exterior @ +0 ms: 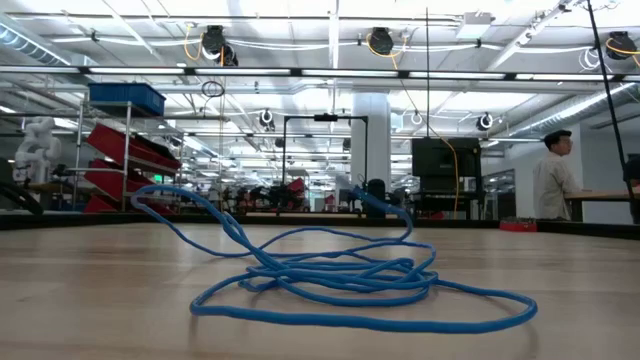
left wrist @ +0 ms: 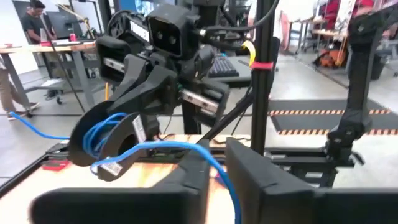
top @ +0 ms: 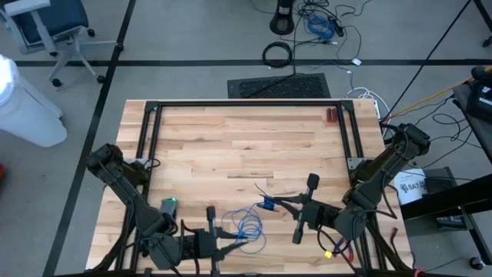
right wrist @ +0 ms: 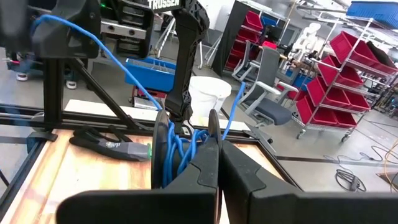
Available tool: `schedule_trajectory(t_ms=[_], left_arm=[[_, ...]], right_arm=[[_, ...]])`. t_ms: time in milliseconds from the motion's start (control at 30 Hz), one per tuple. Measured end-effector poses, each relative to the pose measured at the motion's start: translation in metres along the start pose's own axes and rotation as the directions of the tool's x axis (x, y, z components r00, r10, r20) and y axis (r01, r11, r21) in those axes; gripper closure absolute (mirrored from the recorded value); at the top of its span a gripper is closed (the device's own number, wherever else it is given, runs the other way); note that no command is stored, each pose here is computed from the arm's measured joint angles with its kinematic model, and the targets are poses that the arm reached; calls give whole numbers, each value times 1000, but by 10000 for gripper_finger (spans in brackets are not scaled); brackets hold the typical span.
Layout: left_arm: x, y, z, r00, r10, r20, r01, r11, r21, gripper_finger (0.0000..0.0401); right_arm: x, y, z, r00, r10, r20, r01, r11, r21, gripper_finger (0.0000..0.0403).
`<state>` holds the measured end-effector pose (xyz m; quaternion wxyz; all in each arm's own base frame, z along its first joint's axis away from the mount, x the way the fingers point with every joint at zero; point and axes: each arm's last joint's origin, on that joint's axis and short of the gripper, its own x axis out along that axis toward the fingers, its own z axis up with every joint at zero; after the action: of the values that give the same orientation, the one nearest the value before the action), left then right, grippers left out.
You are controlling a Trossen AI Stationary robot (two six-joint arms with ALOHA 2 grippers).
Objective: Coil cords
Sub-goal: Coil the blue wire onto the spool
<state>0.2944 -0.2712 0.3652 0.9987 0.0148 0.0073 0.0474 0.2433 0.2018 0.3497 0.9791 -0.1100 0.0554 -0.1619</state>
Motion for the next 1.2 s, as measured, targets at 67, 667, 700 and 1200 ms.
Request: schedule_trajectory(t_ms=[67, 667, 700, 1200], left_arm=[[-2, 3, 3, 1000, 3, -8, -3, 1000, 11, 386], [6, 21, 11, 999, 52, -5, -52, 999, 3, 399], [7, 23, 12, 999, 43, 1, -43, 999, -5, 399], [35, 36, 6, 999, 15, 33, -13, 998, -67, 400]], right_arm=[[0, 0, -1, 1000, 0, -5, 0, 1000, -1, 403], [3, -1, -4, 1000, -8, -26, 8, 1000, 8, 403], [4, -2, -5, 1000, -11, -27, 11, 1000, 10, 403], [21, 0, -14, 997, -53, -54, 54, 998, 20, 403]])
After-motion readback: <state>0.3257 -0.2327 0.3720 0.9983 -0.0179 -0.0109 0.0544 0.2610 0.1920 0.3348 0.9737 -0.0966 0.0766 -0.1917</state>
